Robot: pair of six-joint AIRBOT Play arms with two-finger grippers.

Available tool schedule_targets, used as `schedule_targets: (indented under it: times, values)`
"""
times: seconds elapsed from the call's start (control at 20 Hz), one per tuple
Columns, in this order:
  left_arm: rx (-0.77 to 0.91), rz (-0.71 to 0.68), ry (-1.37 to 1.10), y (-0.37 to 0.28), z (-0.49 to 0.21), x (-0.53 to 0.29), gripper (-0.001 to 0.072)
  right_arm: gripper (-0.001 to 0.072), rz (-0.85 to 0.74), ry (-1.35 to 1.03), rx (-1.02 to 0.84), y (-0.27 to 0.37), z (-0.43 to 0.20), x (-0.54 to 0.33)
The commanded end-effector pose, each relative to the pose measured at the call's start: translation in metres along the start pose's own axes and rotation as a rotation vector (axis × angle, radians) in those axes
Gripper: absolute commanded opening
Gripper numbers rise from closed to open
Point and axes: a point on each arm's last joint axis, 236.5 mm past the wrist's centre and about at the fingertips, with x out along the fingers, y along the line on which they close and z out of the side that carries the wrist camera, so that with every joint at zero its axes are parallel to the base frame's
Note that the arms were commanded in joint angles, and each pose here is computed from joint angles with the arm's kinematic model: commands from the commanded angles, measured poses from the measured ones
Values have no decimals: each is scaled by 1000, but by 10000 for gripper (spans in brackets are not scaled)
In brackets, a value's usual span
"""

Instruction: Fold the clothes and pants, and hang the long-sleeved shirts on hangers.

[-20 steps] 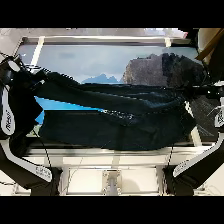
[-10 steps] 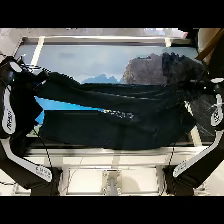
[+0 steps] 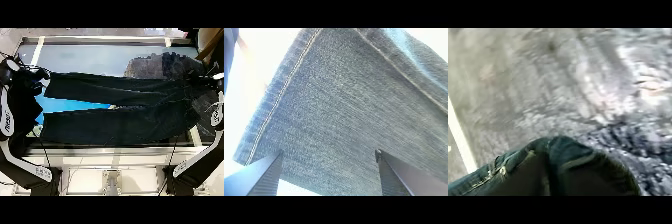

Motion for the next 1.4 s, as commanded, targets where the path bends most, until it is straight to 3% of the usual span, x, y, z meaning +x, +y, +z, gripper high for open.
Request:
schedule_targets:
  times: [0.0,0.05,0.2,0.4,0.55,0.75,0.85,0.95,1.05,1.35]
  values:
    - [73,57,-16,3,1,-42,614,488,-31,9,-28,1,9,-27]
    - [123,158,6,22,-6,-67,580,488,-34,16,-60,2,15,-48]
    - [170,465,85,92,-46,-146,580,481,-61,58,-217,-1,21,-131]
    - [-49,569,52,170,-139,-198,561,479,-164,206,-293,-40,-14,-240]
    - [-280,399,74,188,-226,-168,546,479,-157,174,-231,-46,-29,-294]
    - [-216,-45,134,149,-291,-106,544,479,-125,82,-219,-27,-44,-336]
    - [-286,-164,53,144,-285,-96,545,480,-123,33,-237,-12,-50,-353]
    - [-344,-222,-10,148,-270,-95,545,479,-131,-10,-261,-1,-52,-368]
    - [-400,-251,31,152,-279,-89,617,479,-133,-38,-279,8,-53,-378]
    - [-458,-299,178,150,-308,-75,614,479,-130,-40,-287,16,-60,-387]
